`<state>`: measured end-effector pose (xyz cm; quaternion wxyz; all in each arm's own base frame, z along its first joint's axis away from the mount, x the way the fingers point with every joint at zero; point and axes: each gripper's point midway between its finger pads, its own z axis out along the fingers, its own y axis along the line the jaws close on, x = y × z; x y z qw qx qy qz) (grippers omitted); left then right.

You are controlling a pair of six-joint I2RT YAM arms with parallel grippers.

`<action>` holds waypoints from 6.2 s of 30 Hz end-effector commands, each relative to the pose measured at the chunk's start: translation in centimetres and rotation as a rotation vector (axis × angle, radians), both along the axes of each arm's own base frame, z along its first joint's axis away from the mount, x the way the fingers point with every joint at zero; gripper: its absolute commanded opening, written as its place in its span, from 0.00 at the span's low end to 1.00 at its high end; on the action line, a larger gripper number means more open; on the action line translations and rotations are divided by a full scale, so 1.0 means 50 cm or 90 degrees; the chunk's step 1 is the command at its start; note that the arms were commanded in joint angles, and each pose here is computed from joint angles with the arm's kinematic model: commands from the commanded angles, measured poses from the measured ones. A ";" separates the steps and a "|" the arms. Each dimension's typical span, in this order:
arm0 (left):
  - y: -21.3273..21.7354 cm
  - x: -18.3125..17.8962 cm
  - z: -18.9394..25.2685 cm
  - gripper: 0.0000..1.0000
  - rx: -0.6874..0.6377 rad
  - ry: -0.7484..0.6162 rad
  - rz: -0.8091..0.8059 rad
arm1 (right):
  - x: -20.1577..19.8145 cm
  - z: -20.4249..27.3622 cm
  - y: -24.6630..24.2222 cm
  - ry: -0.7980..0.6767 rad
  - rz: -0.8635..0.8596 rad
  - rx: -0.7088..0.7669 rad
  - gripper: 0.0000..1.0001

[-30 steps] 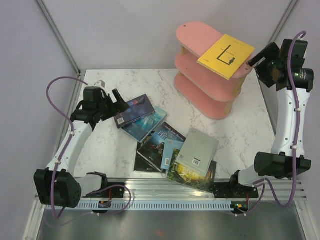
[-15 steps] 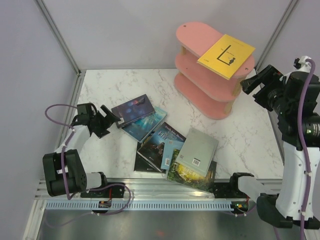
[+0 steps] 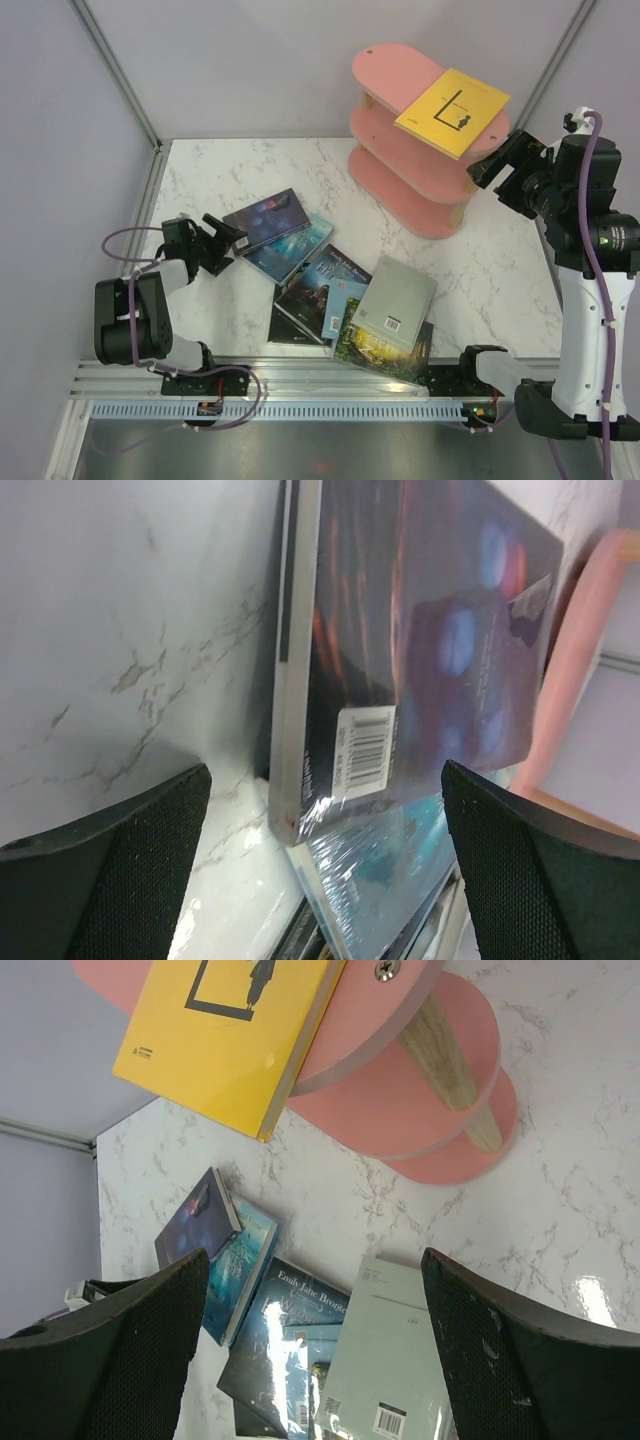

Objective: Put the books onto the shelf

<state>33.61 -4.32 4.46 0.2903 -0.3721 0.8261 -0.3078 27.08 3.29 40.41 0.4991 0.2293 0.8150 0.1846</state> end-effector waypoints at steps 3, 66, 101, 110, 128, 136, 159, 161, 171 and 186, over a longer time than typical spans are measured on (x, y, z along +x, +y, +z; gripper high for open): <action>0.008 0.020 -0.042 0.99 -0.037 -0.008 0.059 | -0.001 -0.007 0.003 -0.006 0.015 -0.016 0.89; -0.158 -0.074 0.897 0.02 -0.355 -0.563 0.077 | 0.025 -0.022 0.639 -0.022 0.429 0.395 0.90; -0.148 -0.143 0.924 0.02 -0.371 -0.604 0.065 | 0.108 0.170 0.714 -0.233 0.410 0.484 0.41; -0.199 -0.150 0.829 0.02 -0.494 -0.392 0.026 | 0.124 0.181 0.713 -0.244 0.398 0.453 0.20; -0.245 -0.125 0.780 0.55 -0.190 -0.414 -0.187 | 0.183 0.339 0.363 -0.379 0.225 0.317 0.00; -0.232 -0.125 0.820 0.77 -0.120 -0.471 -0.207 | 0.209 0.358 0.217 -0.390 0.142 0.281 0.00; -0.237 -0.091 0.768 0.74 -0.105 -0.436 -0.214 | 0.251 0.348 -0.158 -0.496 -0.215 0.565 0.00; -0.237 -0.093 0.760 0.74 -0.104 -0.433 -0.215 | 0.244 0.330 -0.165 -0.493 -0.239 0.583 0.00; -0.241 -0.099 0.738 0.73 -0.109 -0.419 -0.226 | 0.273 0.294 -0.144 -0.489 -0.277 0.657 0.00; -0.243 -0.116 0.723 0.72 -0.106 -0.415 -0.241 | 0.310 0.174 -0.121 -0.442 -0.337 0.585 0.00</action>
